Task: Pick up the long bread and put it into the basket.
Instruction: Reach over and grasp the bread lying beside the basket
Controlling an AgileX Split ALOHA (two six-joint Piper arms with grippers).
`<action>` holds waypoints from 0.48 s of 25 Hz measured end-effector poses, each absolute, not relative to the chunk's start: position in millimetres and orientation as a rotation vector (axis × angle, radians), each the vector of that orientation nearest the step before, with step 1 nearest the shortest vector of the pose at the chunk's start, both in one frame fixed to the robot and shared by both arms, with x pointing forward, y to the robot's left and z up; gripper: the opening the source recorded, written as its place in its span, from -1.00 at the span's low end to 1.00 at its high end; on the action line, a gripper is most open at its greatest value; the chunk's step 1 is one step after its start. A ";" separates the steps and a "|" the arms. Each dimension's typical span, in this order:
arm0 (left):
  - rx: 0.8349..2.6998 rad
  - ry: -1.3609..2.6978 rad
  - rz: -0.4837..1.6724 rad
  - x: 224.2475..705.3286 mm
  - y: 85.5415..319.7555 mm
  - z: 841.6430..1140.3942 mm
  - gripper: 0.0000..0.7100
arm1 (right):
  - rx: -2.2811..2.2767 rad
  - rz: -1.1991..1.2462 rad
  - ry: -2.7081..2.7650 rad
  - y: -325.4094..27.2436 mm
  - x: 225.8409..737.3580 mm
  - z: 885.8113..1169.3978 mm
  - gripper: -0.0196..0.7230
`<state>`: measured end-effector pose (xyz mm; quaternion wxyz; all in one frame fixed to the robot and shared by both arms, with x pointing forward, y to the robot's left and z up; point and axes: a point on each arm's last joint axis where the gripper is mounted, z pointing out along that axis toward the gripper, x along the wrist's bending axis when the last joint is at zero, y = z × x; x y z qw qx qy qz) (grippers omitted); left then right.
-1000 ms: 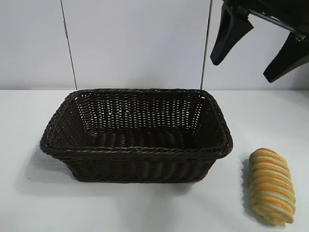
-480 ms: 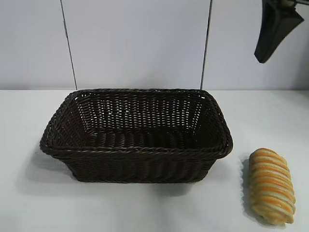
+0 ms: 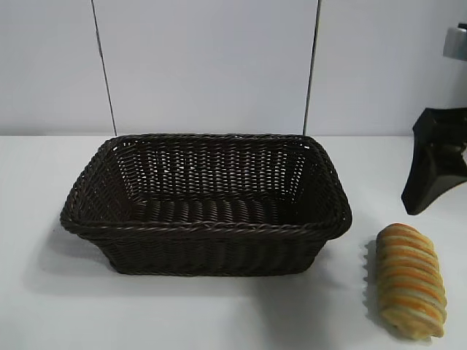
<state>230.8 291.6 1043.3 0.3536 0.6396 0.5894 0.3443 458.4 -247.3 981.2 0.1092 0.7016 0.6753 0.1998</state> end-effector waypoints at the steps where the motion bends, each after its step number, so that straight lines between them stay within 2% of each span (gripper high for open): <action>1: 1.654 1.524 0.890 230.8 291.6 1043.3 0.96 | 2.065 0.598 1.970 -247.7 458.1 979.3 0.92; 12: 1.654 1.524 0.890 230.8 291.6 1043.3 0.96 | 2.131 0.554 1.944 -243.2 481.3 933.0 0.92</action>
